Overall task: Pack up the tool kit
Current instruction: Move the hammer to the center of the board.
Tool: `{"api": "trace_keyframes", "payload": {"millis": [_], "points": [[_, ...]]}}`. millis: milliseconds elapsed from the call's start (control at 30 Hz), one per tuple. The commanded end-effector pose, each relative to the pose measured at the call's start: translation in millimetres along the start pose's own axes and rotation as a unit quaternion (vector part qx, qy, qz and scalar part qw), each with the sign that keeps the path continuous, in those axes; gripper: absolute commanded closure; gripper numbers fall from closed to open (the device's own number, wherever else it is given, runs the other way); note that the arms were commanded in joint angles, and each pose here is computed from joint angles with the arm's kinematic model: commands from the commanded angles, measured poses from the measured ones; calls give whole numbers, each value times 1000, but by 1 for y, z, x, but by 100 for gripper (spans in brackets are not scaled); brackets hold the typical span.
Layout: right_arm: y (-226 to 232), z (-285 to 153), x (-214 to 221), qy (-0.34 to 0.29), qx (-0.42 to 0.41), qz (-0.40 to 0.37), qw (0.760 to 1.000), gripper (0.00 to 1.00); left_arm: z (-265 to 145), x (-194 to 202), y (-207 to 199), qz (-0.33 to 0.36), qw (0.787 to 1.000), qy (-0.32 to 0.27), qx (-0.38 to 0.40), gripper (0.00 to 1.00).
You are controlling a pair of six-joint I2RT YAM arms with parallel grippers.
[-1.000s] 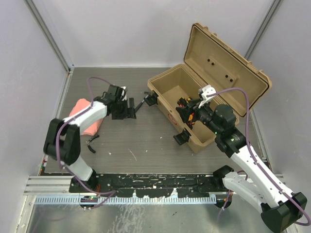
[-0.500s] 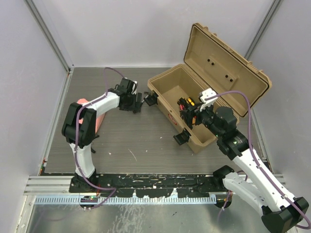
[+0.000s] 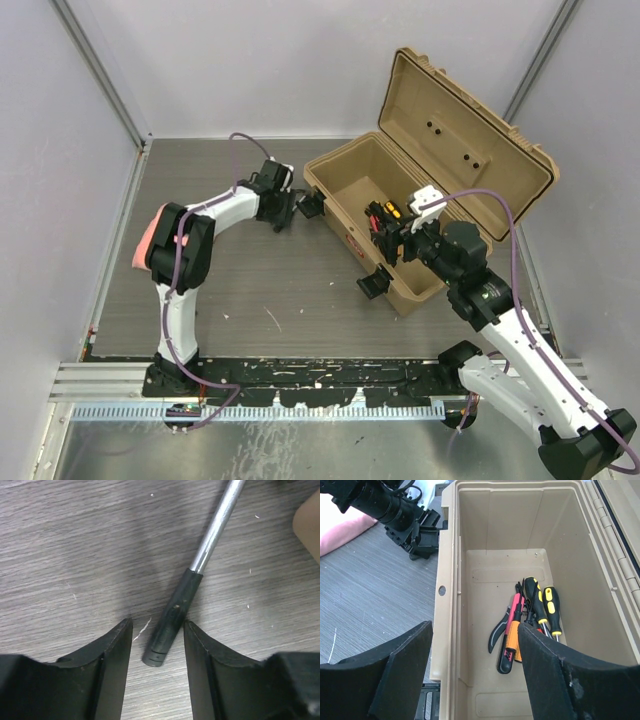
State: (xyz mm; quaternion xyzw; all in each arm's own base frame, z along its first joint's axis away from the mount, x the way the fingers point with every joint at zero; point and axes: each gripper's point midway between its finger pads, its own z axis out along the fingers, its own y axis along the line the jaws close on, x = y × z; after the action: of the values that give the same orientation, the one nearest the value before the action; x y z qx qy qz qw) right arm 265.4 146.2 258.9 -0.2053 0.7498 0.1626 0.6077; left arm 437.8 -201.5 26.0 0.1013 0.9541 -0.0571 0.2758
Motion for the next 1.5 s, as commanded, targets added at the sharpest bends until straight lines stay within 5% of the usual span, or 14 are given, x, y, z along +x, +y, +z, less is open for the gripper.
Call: {"api": "trace_keyframes", "payload": {"millis": [0, 433, 633, 867, 1100, 1200, 1333, 1467], "points": [[-5, -6, -22, -31, 12, -8, 999, 25, 13, 12, 8, 4, 1000, 20, -18, 57], [-3, 7, -31, -25, 5, 1, 1000, 26, -21, 54, 20, -54, 997, 38, -42, 100], [2, 10, -34, -32, -2, 27, 999, 25, -43, 102, 16, -63, 995, 60, -44, 100], [0, 16, -35, -40, 5, 51, 998, 25, -80, 158, 9, -22, 991, 82, -102, 96], [1, 19, -36, -41, 5, 64, 997, 26, -84, 170, 15, -8, 985, 101, -137, 86], [0, 17, -37, -43, 10, 65, 997, 26, -81, 169, 16, 1, 982, 118, -150, 63], [-2, 12, -39, -48, 15, 66, 997, 26, -78, 168, 11, 5, 982, 127, -143, 49], [-3, 9, -39, -51, 20, 70, 996, 26, -75, 175, 5, 5, 983, 140, -121, 51]]}}
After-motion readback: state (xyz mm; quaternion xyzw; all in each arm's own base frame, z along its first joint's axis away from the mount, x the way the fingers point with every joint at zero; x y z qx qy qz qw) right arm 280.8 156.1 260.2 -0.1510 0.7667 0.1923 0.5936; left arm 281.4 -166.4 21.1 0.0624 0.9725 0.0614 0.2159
